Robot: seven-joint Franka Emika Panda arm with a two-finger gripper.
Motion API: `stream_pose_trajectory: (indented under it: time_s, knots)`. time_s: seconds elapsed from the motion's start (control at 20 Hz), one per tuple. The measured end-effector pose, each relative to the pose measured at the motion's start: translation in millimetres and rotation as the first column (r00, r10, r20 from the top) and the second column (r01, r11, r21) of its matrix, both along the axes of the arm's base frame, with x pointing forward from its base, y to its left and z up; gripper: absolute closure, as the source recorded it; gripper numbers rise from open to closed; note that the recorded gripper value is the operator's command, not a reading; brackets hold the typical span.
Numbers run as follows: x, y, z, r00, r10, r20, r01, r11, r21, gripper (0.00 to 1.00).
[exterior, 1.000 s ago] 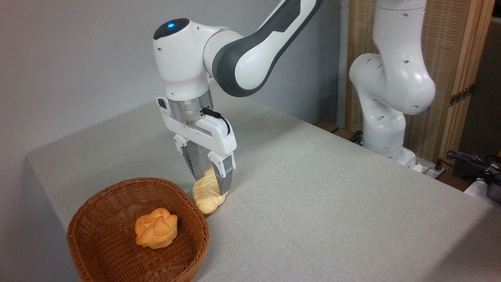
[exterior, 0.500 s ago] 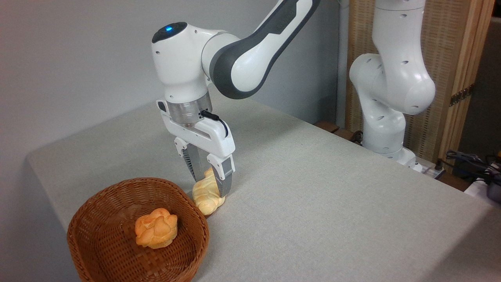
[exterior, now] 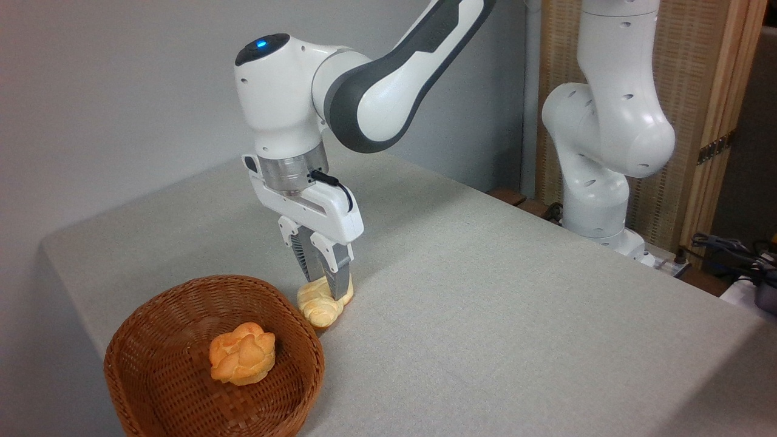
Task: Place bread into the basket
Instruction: 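Close the gripper on the braided roll and lift it, then carry the braided roll over the basket and open the gripper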
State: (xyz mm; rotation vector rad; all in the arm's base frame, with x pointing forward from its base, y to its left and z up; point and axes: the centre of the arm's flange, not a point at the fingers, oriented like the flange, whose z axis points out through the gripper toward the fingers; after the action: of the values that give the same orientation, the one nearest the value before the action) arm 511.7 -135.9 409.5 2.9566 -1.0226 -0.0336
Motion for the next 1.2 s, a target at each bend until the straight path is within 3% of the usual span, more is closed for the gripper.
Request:
stream_pose_trajectory:
  time_s: [0.5,0.8,1.2]
  knots:
    - [-2,-5,2,1.0,-0.016,0.0,0.016,1.0,0.009,0.84]
    - [-5,-5,21,0.997,-0.041,-0.063,0.042,0.999,0.023,0.84]
    - [13,-2,86,0.996,-0.06,0.058,0.061,0.998,-0.015,0.83]
